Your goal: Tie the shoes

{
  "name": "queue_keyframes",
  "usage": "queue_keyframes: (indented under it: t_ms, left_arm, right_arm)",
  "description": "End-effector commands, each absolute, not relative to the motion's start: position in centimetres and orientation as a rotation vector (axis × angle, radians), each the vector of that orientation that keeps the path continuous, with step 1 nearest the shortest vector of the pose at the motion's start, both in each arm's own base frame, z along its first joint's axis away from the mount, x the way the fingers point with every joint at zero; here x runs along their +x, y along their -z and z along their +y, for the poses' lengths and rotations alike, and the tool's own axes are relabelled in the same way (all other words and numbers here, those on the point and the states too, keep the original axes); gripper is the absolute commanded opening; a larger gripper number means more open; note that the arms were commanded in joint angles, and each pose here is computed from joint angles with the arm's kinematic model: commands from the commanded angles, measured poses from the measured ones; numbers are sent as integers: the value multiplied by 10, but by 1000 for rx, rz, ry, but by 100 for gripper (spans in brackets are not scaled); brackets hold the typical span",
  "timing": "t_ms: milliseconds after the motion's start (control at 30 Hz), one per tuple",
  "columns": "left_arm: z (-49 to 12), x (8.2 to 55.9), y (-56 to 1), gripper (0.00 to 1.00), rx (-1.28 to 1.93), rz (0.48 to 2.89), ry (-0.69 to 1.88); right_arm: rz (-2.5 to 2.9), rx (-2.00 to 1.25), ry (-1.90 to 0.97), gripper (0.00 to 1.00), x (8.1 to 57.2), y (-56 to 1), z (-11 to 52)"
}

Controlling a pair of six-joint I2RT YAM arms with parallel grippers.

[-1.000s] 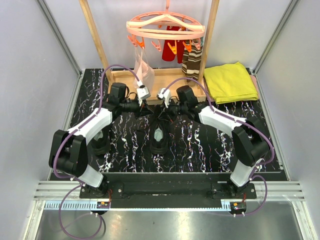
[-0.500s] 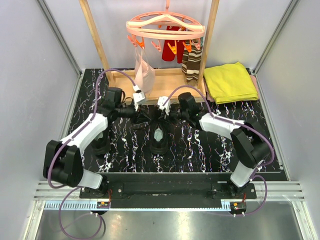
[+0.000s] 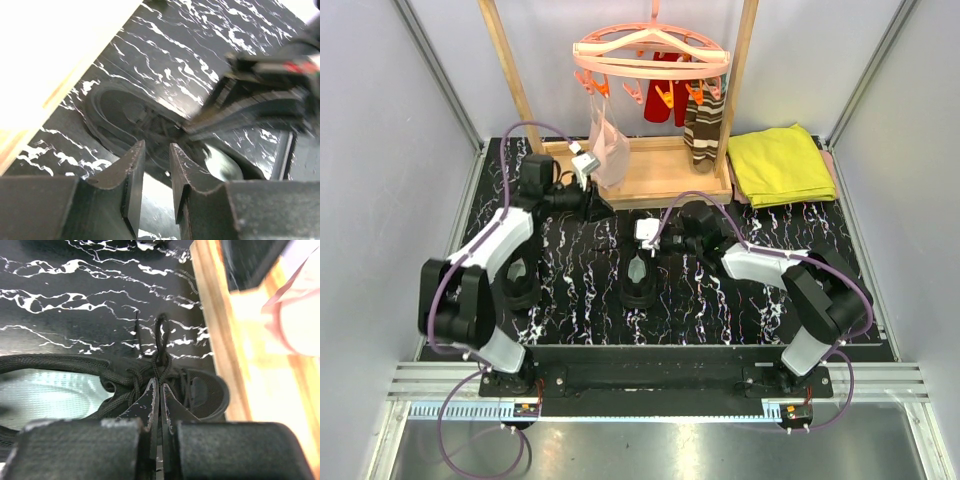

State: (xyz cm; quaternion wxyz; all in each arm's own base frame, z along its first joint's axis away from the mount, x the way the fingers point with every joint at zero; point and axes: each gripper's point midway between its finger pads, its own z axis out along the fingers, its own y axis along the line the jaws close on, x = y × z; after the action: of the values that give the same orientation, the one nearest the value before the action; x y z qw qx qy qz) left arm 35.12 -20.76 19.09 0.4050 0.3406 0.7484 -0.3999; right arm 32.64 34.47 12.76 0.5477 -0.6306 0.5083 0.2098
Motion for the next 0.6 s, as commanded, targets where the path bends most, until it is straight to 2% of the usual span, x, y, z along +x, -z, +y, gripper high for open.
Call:
queue_keyframes:
  t_ms: [0,233,567]
  left_arm:
    - [-219,383,-208,28,822,1860,1009]
    - [-236,385,-183,26,838,1946,1077]
    - [-252,358,-155,24,860,2066,1212]
  right_arm:
    - [994,-1484,-378,0,333,-164,353]
    - [927,-1496,-334,0,332,-163,352]
    - [880,-1507,-304,0,330,-161,350]
